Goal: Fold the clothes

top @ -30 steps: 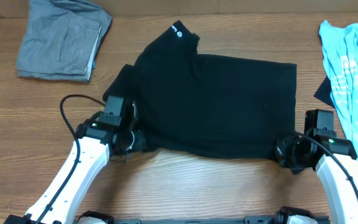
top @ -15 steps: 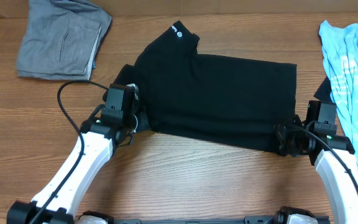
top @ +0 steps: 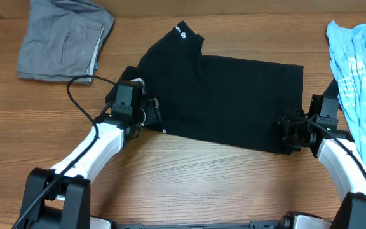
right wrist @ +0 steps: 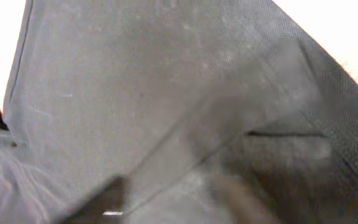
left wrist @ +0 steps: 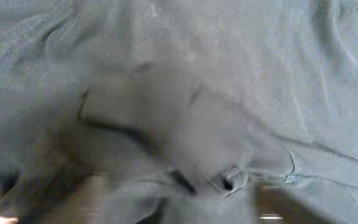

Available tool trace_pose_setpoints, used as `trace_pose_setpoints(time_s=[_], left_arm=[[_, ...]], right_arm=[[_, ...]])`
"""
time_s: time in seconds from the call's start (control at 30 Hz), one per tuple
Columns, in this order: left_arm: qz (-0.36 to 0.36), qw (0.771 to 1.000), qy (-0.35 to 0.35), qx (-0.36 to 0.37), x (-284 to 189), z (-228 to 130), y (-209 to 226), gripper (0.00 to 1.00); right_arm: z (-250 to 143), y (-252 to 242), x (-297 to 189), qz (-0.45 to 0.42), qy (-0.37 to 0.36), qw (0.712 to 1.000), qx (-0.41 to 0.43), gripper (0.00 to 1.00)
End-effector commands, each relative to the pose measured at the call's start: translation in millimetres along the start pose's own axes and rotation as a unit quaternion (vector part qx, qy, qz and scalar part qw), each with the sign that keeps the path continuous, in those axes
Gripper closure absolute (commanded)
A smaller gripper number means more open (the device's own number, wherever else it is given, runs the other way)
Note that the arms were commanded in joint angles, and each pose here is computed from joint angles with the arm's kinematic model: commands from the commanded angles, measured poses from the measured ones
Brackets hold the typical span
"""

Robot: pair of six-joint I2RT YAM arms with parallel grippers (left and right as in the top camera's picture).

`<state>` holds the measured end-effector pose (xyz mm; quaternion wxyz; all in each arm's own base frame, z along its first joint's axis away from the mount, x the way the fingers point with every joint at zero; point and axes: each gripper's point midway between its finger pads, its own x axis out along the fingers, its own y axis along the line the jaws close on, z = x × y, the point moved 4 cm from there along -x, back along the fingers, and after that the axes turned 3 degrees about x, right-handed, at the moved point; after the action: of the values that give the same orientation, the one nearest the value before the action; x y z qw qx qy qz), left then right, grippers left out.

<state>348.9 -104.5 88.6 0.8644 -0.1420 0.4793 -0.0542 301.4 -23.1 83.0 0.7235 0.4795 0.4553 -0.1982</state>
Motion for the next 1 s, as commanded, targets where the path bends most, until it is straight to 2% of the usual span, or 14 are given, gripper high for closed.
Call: trace_pose_setpoints(time_s=[0.0,0.13,0.3,0.47,0.67,0.97], left_arm=[[-0.001,1.000,-0.017,0.008,-8,15,-6,0.00],[0.002,1.000,-0.007,0.022,-46,37,-20,0.00],[-0.014,0.999,0.041,0.010,-60,29,-28,0.00],[-0.043,0.992,0.108,-0.039,-33,7,-39,0.00],[-0.051,0.991,0.115,-0.050,15,5,-41,0.00],[-0.061,0.992,0.096,-0.049,42,10,-41,0.06]], right_arm=[[8,18,-11,0.023,-0.003,0.999,-0.039,0.17],[19,49,-51,0.032,-0.006,0.998,-0.062,0.09],[5,79,-74,0.082,0.052,0.992,-0.078,0.00],[-16,83,-64,0.075,0.088,0.989,-0.093,0.00],[-31,78,-44,0.042,0.116,0.987,-0.104,0.00],[-33,65,-31,0.008,0.129,0.986,-0.104,0.00]])
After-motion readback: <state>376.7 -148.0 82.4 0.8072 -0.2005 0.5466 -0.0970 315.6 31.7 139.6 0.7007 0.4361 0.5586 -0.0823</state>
